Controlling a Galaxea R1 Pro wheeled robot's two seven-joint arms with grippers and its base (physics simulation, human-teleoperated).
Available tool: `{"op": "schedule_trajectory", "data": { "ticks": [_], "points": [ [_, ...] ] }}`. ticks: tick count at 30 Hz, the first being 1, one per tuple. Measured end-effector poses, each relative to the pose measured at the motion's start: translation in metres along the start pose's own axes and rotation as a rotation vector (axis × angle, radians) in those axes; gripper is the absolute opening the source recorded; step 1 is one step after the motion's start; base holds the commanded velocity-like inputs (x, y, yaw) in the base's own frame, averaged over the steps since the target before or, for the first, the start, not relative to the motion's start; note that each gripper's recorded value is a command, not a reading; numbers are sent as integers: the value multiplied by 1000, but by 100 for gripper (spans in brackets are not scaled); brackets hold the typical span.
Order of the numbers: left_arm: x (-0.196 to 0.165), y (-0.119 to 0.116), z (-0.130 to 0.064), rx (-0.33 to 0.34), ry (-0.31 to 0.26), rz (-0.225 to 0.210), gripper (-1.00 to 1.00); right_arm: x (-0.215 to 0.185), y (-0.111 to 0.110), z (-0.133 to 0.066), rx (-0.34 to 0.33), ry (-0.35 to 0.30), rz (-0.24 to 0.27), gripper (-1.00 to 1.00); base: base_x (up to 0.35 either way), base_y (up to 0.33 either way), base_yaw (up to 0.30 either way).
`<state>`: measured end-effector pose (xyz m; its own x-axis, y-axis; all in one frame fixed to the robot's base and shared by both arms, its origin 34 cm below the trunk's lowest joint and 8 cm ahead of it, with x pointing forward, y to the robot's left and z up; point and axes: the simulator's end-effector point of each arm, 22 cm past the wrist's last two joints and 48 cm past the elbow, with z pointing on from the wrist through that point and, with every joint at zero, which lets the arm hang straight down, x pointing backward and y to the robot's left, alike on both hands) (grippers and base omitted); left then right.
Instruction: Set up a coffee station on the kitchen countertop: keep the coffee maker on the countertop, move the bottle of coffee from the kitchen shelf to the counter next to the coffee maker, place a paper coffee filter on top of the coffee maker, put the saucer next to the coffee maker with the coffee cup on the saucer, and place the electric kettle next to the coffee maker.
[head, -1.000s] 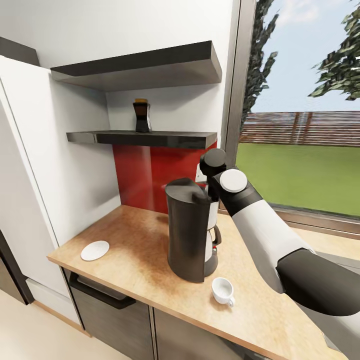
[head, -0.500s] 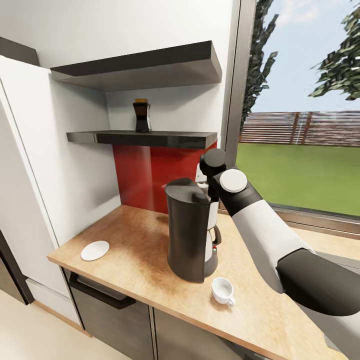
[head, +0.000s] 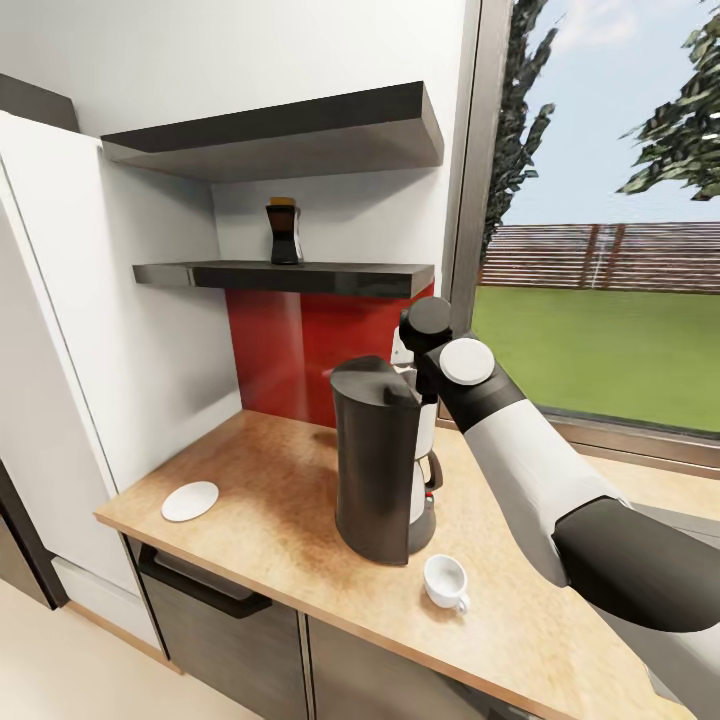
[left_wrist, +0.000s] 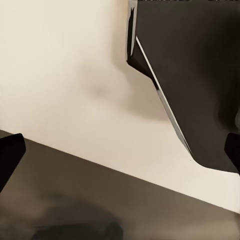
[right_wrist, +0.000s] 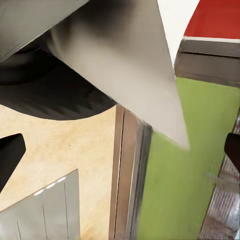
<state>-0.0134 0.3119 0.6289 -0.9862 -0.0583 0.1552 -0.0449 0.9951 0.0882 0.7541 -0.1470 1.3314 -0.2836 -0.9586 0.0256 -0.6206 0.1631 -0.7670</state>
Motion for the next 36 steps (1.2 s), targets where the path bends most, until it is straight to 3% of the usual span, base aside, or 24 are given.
{"op": "schedule_trajectory", "data": {
  "ticks": [24, 36],
  "points": [
    [0, -1, 0, -4, 1, 0, 100, 0, 0, 0, -1, 2, -1, 100, -15, 33, 0],
    [0, 1, 0, -8, 1, -3, 100, 0, 0, 1, -1, 2, -1, 100, -193, -189, 0]
  ]
}}
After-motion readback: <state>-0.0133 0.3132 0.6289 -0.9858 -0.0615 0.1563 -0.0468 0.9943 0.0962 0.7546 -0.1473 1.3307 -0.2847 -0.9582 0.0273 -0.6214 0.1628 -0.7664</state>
